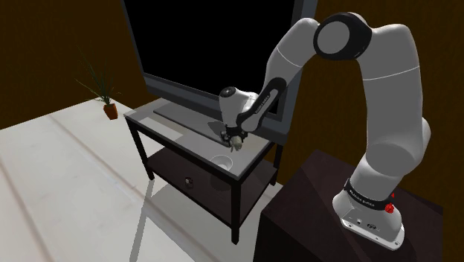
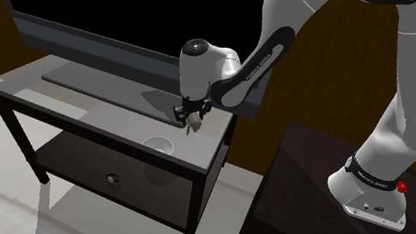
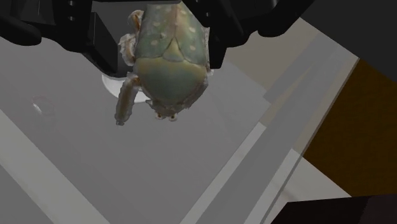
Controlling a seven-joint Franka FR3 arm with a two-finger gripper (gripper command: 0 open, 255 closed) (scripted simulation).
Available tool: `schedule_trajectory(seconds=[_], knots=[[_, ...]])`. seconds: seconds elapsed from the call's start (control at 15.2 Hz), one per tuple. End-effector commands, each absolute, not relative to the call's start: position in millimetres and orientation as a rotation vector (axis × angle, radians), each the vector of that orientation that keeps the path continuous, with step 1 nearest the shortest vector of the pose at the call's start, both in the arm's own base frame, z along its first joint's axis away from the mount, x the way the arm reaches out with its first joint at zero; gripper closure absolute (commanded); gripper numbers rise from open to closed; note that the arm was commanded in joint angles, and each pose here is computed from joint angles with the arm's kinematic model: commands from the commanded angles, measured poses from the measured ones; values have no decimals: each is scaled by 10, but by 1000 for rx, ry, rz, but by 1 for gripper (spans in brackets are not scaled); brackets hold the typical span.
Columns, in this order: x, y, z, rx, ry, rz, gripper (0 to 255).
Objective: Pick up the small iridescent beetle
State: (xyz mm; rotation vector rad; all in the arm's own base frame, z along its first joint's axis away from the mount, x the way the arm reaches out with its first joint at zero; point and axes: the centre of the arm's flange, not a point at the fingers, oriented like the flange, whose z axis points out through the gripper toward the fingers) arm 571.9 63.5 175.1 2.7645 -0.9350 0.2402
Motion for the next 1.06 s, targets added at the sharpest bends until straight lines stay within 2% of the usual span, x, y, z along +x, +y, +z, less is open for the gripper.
schedule_trajectory(seconds=[0.0,0.99], knots=[[5717,633,1829,2765,-935,240,255],[5717,633,2523,2765,-935,240,255]])
